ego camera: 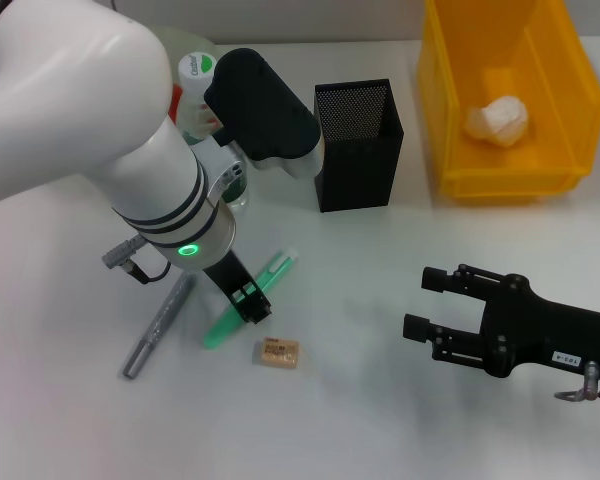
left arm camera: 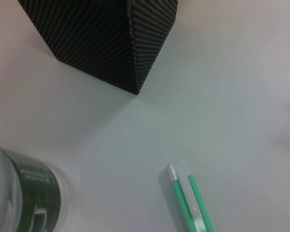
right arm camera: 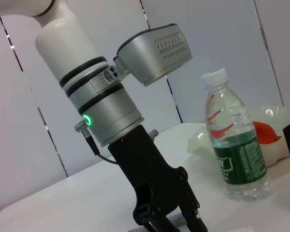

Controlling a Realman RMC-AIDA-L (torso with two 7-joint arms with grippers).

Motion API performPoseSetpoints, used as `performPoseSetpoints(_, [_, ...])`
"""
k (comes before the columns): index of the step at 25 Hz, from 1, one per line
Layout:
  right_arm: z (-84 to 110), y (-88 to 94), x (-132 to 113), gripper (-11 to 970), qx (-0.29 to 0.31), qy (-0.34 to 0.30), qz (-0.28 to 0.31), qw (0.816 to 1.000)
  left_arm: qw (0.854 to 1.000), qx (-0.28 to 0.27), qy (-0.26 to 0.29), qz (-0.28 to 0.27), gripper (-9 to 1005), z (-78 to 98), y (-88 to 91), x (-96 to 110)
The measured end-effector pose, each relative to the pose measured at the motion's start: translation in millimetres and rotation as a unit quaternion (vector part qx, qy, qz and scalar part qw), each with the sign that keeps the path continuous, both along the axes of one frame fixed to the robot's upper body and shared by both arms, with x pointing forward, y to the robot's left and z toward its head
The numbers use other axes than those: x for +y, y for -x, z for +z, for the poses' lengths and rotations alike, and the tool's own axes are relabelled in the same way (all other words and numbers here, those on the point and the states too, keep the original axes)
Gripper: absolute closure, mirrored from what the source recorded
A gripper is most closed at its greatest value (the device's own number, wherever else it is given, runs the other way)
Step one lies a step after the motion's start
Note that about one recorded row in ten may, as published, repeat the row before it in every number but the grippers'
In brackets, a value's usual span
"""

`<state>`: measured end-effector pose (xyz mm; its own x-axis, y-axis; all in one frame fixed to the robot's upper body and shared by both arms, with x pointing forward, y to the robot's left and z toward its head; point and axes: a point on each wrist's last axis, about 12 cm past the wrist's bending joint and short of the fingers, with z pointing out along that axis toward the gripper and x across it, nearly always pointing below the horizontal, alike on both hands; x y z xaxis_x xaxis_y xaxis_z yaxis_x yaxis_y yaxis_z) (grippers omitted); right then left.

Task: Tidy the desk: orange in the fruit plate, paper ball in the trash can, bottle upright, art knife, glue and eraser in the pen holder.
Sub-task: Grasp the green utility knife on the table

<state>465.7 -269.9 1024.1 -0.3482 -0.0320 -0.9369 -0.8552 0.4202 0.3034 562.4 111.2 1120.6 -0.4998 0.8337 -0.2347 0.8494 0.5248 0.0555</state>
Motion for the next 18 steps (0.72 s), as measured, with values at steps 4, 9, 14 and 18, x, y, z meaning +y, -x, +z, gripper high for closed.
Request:
performPoseSetpoints(4, [0.0, 0.0, 0.0, 226, 0.000, 0.000, 0.000, 1.000, 1.000, 0.001, 0.001, 0.000, 633, 0.1, 0.1, -0.2])
performPoseSetpoints(9, [-0.3, 0.5, -0.1, 226, 0.001, 0.000, 0.000, 1.000, 1.000, -0.002, 0.002, -0.001, 639, 0.4, -0.4, -0.9])
performPoseSetpoints(14, [-0.4, 0.7, -0.1, 227, 0.001, 0.000, -0.001, 1.000, 1.000, -0.004, 0.002, -0.002, 666, 0.7, -0.8, -1.7])
performPoseSetpoints(18, [-0.4, 0.7, -0.1, 227, 0.001, 0.000, -0.001, 1.000, 1.000, -0.004, 0.002, -0.002, 701, 0.7, -0.8, -1.7])
